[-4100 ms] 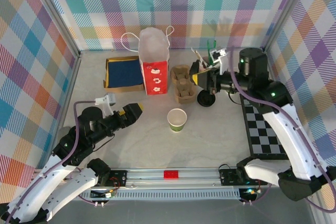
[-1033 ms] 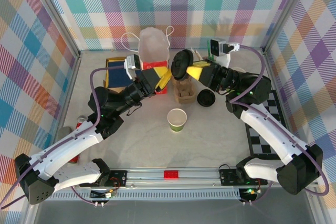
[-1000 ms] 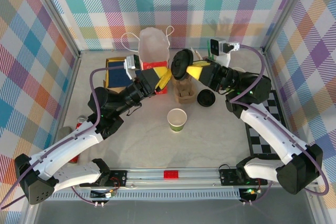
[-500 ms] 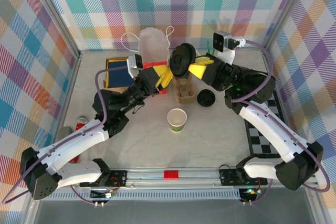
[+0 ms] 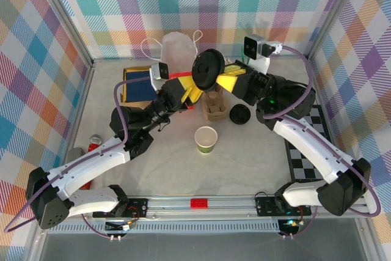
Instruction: Pack the takeout coffee
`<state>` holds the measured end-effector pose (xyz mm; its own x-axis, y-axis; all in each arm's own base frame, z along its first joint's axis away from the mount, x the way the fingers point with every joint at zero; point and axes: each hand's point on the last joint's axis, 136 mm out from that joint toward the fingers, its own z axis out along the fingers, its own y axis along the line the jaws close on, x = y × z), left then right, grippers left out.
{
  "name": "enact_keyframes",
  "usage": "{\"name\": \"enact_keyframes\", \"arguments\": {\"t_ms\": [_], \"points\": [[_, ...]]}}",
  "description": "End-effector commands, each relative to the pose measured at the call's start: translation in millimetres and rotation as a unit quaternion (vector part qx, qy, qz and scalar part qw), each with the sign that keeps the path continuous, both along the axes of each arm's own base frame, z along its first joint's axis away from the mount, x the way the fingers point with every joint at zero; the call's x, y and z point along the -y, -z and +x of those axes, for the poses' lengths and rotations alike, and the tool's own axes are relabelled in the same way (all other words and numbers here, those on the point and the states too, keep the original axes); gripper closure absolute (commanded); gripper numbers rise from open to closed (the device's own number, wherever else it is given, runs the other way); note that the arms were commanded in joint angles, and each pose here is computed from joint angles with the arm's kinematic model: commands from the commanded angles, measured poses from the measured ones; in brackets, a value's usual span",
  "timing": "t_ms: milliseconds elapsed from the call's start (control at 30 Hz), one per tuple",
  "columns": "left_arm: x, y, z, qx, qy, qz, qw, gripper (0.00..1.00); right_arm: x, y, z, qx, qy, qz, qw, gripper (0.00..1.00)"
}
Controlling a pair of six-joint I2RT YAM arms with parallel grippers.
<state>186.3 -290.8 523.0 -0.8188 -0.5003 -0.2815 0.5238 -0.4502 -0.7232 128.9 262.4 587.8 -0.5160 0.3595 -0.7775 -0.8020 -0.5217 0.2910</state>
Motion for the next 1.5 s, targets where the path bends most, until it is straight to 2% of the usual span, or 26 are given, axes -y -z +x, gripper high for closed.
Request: {"name": "enact_keyframes", "arguments": {"t_ms": [0,767,1300,1467], "points": [[-18.7,-30.6,-23.2,0.038,0.020,-0.054,0.998,0.53,10.9,-13.8,-16.0,0.035,-0.004,0.027,0.999,0.90],[-17.9,-35.0,-24.8,0.040,0.031,-0.069,0.996,0.56,3.6,-1.3,-4.2,0.021,-0.001,0.022,1.000,0.91],[-19.8,-37.2,-25.4,0.041,0.036,-0.081,0.995,0.69,0.0,7.3,2.8,0.009,0.005,0.018,1.000,0.92],[-21.7,-38.9,-26.4,0.043,0.036,-0.085,0.995,0.70,-1.3,11.3,5.2,0.004,0.007,0.016,1.000,0.92]]}}
